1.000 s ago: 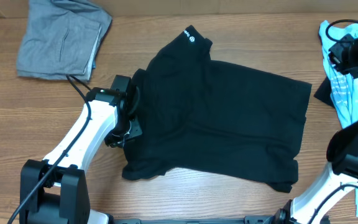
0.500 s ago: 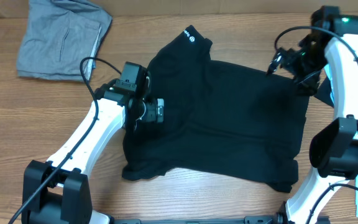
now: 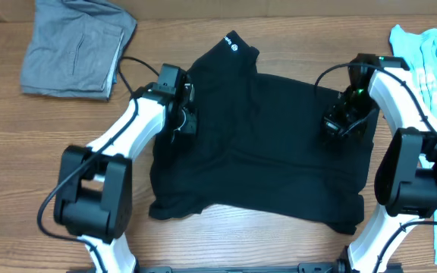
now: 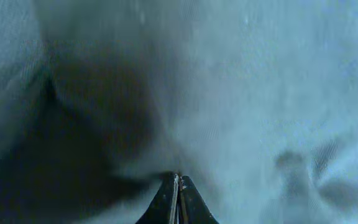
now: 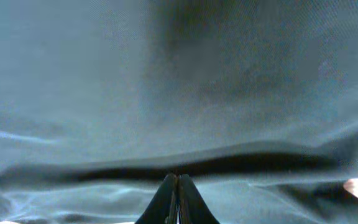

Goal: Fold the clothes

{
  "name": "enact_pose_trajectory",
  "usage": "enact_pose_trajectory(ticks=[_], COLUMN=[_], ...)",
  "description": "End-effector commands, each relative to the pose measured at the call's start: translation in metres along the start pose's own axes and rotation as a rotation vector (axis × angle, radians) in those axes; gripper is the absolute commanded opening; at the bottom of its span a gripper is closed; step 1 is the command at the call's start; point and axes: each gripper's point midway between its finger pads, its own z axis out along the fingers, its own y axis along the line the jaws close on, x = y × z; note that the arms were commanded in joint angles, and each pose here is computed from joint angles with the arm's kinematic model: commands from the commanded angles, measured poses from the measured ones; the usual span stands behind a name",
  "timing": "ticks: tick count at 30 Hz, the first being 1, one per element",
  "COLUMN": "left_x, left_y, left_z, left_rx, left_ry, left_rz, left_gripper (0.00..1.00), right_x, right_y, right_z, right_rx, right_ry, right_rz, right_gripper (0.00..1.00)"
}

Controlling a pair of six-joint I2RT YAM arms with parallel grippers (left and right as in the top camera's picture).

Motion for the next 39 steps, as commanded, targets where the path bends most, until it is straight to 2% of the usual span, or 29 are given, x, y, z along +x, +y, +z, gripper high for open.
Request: enact_pose_trajectory(ticks=[1, 8, 13, 17, 23, 27, 30, 36, 39], left_x=[-0.018, -0.013, -0.009, -0.009, -0.015, -0.03, -0.04, -0.054, -0.073], left_y=[0.014, 0.074, 0.117, 0.138, 0.142, 0.123, 0.117, 0.11, 0.099], left_z=[0.012, 0.038, 0.038, 0.033, 0.032, 0.033, 0.034, 0.011, -0.03], left_rx=[-0.021, -0.062, -0.079, -0.086, -0.086, 0.038, 0.064, 0.056, 0.056], left_ry=[-0.003, 0.064, 0.08, 0.069, 0.042, -0.002, -0.033, -0.045, -0.071], left_rz=[-0.012, -0.147, -0.249, -0.308, -0.349, -0.389, -0.435, -0.406, -0.315], left_gripper=[0.04, 0.04, 0.04, 0.06, 0.12, 0.21, 0.24, 0.26, 0.37], right_x=[0.008, 0.01, 0.003, -0.021, -0.063, -0.089, -0.107, -0.109, -0.092], right_y=[-0.005, -0.021, -0.022, -0.011, 0.01, 0.022, 0.021, 0.001, -0.007], right_z=[0.013, 0.052, 0.068, 0.067, 0.055, 0.038, 0.017, -0.034, -0.068], right_rx=[0.005, 0.029, 0.011, -0.036, -0.119, -0.164, -0.169, -0.136, -0.135], right_ry=[0.011, 0.007, -0.03, -0.124, -0.302, -0.41, -0.477, -0.446, -0.408], right_rz=[0.027, 0.065, 0.063, 0.017, -0.022, 0.01, 0.071, 0.152, 0.185], right_gripper=[0.04, 0.05, 0.05, 0.04, 0.04, 0.04, 0.05, 0.04, 0.04])
